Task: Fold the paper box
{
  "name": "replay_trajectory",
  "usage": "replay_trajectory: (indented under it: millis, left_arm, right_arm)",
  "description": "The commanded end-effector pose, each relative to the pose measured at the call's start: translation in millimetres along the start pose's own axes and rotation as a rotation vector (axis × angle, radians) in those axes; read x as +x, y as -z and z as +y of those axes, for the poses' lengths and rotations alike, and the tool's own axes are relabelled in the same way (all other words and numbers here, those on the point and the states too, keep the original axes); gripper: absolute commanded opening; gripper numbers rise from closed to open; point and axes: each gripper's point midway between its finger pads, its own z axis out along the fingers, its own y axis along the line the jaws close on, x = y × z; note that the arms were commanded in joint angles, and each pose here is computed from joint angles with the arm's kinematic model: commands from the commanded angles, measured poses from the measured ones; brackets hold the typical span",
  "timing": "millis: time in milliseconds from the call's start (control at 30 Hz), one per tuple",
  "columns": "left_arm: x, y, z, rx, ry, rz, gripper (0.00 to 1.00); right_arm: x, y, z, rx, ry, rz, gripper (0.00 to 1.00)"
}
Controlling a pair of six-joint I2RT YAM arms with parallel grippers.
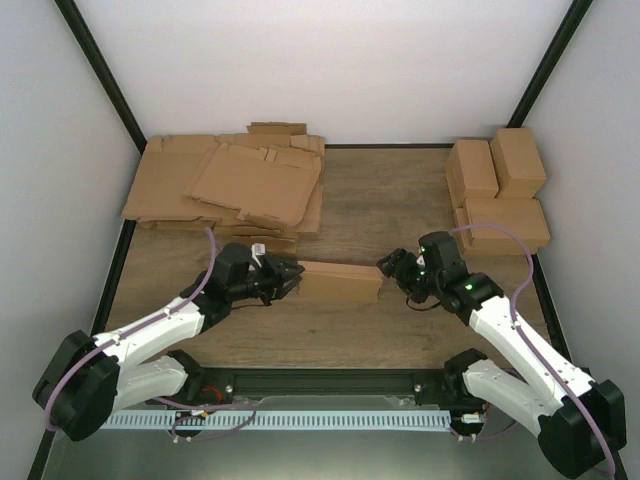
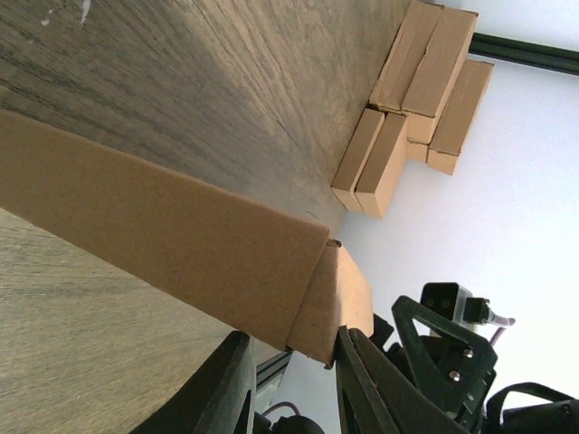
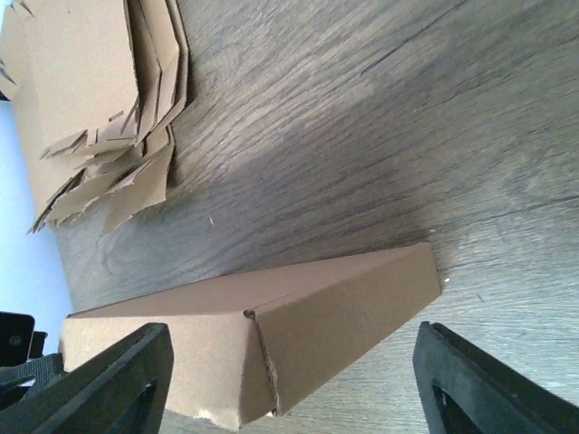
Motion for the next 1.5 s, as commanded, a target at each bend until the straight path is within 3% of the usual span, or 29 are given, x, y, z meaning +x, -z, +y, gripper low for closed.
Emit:
replay_trajectory:
  millis: [0,267,400,500,600,800,867,1200,1467]
  left_arm:
    - [-2.9,-0.9,30.1,-0.117,0.023,-0.019,0.27]
    - [-2.7,-1.2,27.4,-0.116,0.018,-0.017,0.27]
    - [-2.7,-1.0,25.7,-0.117,0.014,-0.017,0.27]
    - [-2.8,-0.5,24.7,-0.118,0.011,-0.02,0.27]
    - [-2.8,-0.2,24.3,-0.119,0.01,-0.02,0.27]
    - [-3.3,0.4,25.5,-0.123,0.01,-0.024,0.27]
    - [-3.3,0.9,24.8,-0.122,0.009,-0.025,0.27]
    - [-4.5,1.5,26.5,-0.129,0.008,-0.033,0.27]
    - [-4.0,1.5,25.0,-0.129,0.009,-0.032,0.26]
  right_arm:
    - [-12.4,19.4,5.9,0.043,0.059,-0.056,0.83]
    - [-28.2,54.5,48.7,-0.067,0.245,-0.137,0.94]
    - [-26.4,74.5,82.2,-0.198,0.384,-0.151,0.92]
    - [-23.5,78.6,98.1,-0.255,0.436,-0.132,0.85]
    - [-11.9,72.0,114.7,-0.328,0.475,-0.041,0.66]
    - [11.1,53.1,136.6,-0.492,0.46,0.132,0.1]
    - [12.9,47.2,135.8,-0.506,0.441,0.148,0.01]
    - [11.0,18.8,82.6,-0.559,0.314,0.222,0.01]
    - [16.9,-23.0,25.0,-0.465,0.242,0.263,0.01]
